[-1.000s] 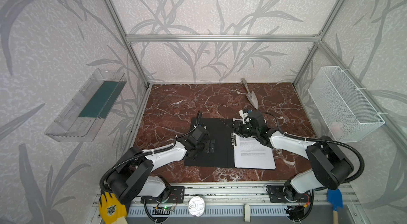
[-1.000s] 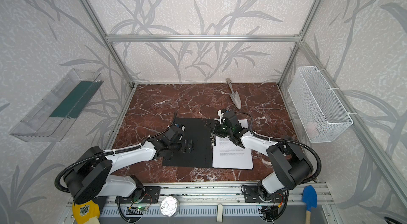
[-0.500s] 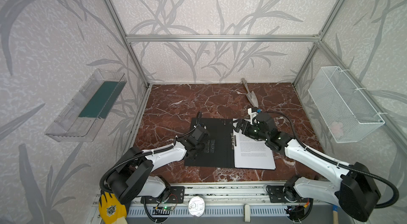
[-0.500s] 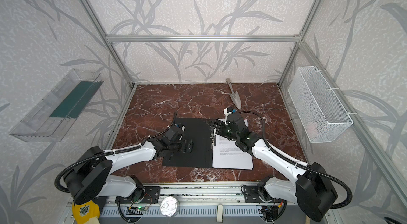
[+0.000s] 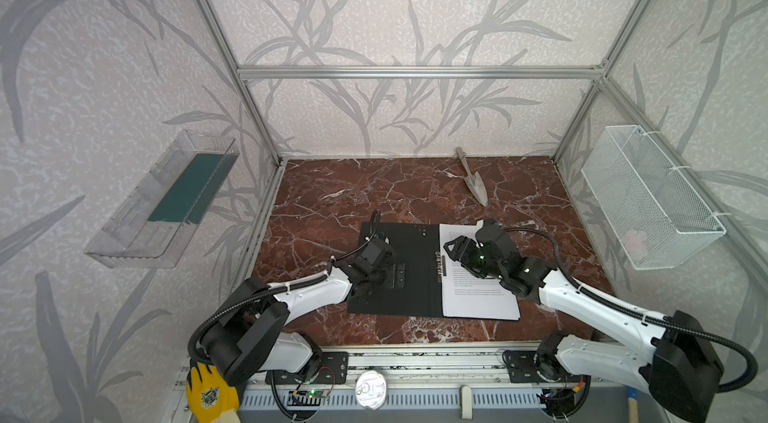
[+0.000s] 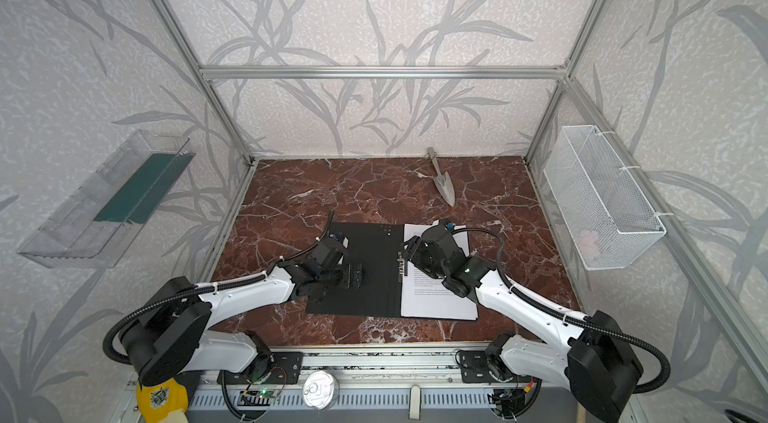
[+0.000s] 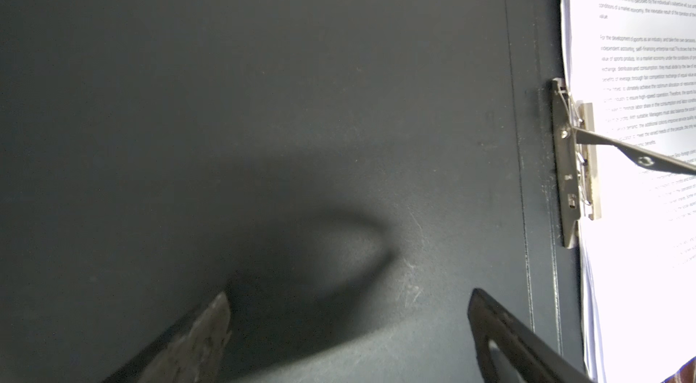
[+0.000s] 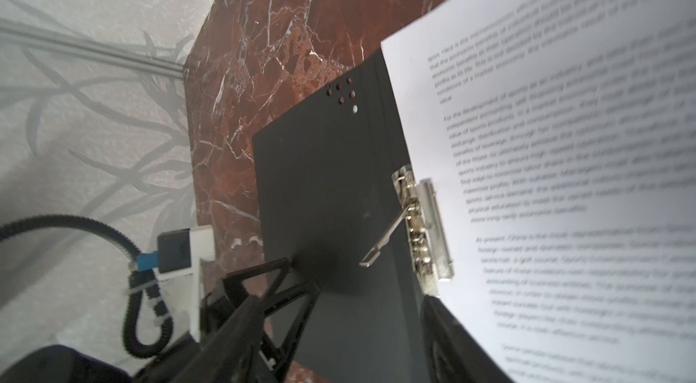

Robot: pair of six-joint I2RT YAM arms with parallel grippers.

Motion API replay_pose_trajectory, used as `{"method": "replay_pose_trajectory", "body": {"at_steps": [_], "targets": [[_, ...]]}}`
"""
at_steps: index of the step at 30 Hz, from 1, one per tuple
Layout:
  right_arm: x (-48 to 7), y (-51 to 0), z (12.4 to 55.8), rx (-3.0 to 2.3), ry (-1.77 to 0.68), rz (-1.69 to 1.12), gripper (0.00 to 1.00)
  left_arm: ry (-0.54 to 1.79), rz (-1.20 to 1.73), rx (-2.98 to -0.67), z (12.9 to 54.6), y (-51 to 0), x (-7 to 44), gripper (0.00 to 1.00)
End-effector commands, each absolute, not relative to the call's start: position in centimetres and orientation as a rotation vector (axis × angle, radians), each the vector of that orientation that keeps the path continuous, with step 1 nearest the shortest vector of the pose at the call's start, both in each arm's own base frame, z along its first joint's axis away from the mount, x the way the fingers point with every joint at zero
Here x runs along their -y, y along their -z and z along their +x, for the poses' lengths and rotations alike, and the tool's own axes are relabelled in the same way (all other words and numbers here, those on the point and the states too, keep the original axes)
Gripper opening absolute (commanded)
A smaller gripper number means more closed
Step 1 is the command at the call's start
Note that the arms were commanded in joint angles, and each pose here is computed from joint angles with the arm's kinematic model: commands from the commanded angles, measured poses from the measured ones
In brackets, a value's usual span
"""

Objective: Put the files into the folder

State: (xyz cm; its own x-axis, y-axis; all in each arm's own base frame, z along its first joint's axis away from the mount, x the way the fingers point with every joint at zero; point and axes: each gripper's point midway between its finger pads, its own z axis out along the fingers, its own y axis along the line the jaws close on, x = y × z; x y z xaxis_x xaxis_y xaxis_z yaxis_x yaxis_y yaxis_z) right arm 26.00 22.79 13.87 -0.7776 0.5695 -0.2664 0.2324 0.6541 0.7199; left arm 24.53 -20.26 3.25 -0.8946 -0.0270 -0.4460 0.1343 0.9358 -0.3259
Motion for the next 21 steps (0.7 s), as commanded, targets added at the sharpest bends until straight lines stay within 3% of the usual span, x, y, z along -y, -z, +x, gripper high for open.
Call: {"method": "replay_pose_trajectory", "body": {"at_steps": [1,13,21], "targets": [[-22.4,-12.4,25.6,-2.415,-0.882,0.822,0.53,0.429,0.042,-2.769,21.7,-0.8,18.3,0.99],[-24.2,-11.9,25.4,-2.422,-0.791,0.892,0.48,0.43,0.041,-2.759,21.7,-1.1,18.2,0.99],[-24.4,-10.6,25.4,-2.439,-0.771,0.943,0.32,0.438,0.043,-2.747,21.7,-1.5,18.2,0.99]]}}
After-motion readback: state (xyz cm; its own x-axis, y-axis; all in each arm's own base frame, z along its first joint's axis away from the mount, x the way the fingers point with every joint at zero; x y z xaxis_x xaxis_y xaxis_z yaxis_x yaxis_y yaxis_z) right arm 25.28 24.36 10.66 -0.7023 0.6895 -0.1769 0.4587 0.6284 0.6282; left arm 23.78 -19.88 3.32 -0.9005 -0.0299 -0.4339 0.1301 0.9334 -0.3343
